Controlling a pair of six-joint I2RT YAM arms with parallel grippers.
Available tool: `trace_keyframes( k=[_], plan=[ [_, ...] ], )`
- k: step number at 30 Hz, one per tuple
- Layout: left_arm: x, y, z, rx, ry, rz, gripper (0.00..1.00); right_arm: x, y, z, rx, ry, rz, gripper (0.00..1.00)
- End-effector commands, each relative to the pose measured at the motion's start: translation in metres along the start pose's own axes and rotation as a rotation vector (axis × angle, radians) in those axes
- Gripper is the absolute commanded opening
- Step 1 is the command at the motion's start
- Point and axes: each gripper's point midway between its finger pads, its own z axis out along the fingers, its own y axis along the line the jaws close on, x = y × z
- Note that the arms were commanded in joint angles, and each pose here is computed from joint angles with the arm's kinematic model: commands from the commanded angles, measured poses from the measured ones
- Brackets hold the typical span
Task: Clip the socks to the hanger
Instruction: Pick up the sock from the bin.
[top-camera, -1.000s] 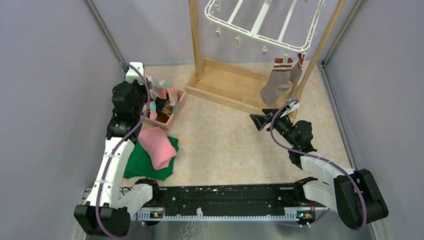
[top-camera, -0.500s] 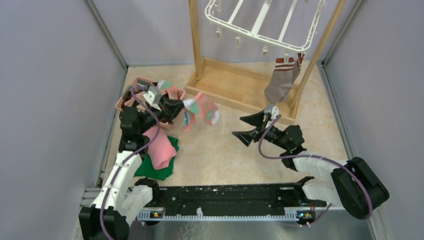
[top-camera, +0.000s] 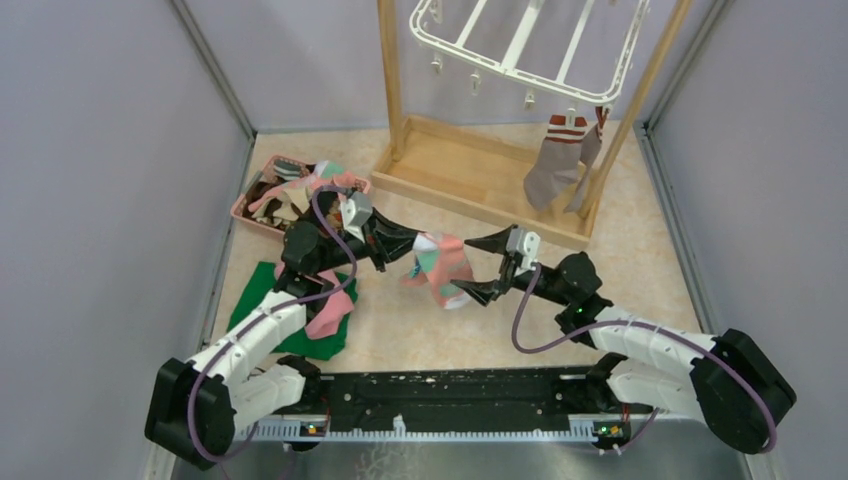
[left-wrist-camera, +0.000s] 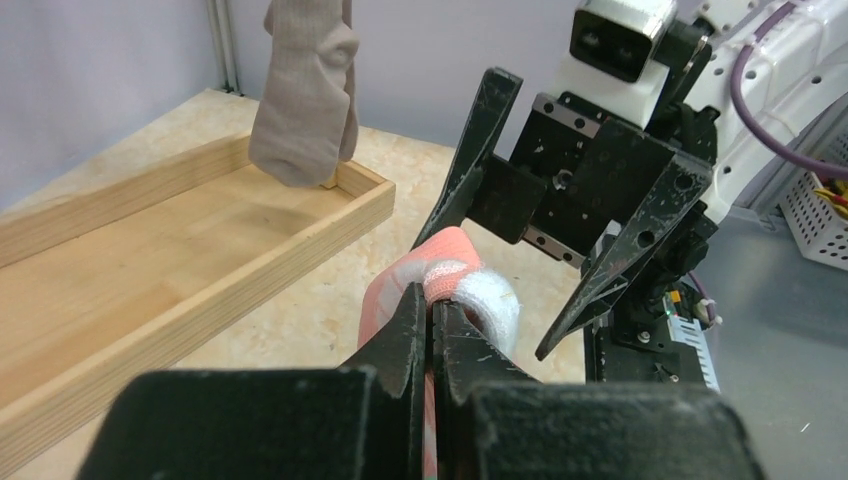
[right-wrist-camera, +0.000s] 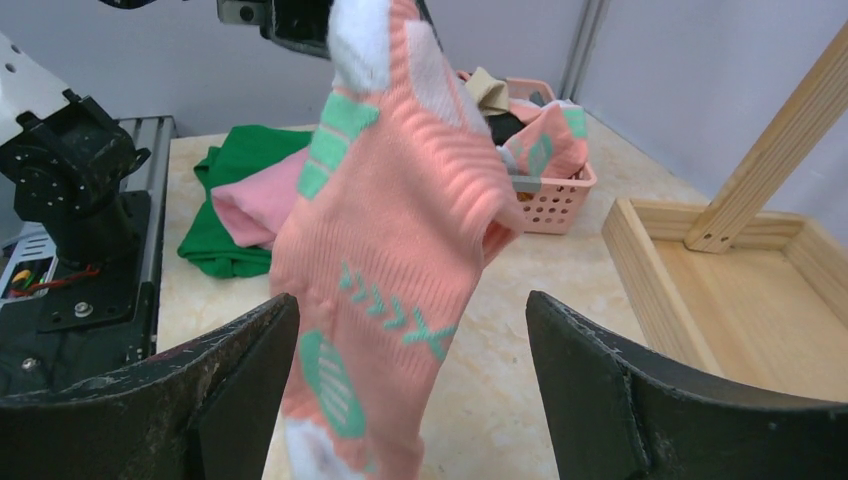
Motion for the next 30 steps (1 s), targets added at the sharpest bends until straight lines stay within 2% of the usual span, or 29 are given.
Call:
trace_keyframes(
  k=[1,7,16,18,21,25,26,30],
  plan=[
    [-0.016,-0.002,0.012,0.015,-0.042,0.126,0.00,-0.025,-0.007,0.008,0.016,-0.032,-0.047,0.83],
    [-0.006,-0.006,0.021,0.038,-0.023,0.136,0.00,-0.021,-0.005,0.019,0.002,-0.017,0.040,0.76],
    [0.008,-0.010,0.027,0.054,0.022,0.150,0.00,-0.027,-0.008,0.023,0.013,0.003,0.022,0.74],
    [0.009,-0.011,0.028,0.057,0.025,0.147,0.00,-0.026,-0.007,0.025,-0.002,0.013,-0.004,0.66],
    [0.010,-0.010,0.028,0.055,0.027,0.136,0.00,-0.025,-0.003,0.028,-0.029,0.028,-0.002,0.46],
    [0.010,-0.009,0.028,0.037,0.026,0.099,0.00,-0.025,-0.001,0.030,-0.045,0.034,-0.020,0.05],
    [0.010,-0.008,0.028,0.022,0.025,0.085,0.00,-0.026,-0.002,0.030,-0.044,0.034,-0.025,0.00],
    [0.009,0.009,0.020,-0.128,0.017,0.008,0.19,-0.031,-0.009,0.023,0.003,0.040,-0.081,0.00]
  ],
)
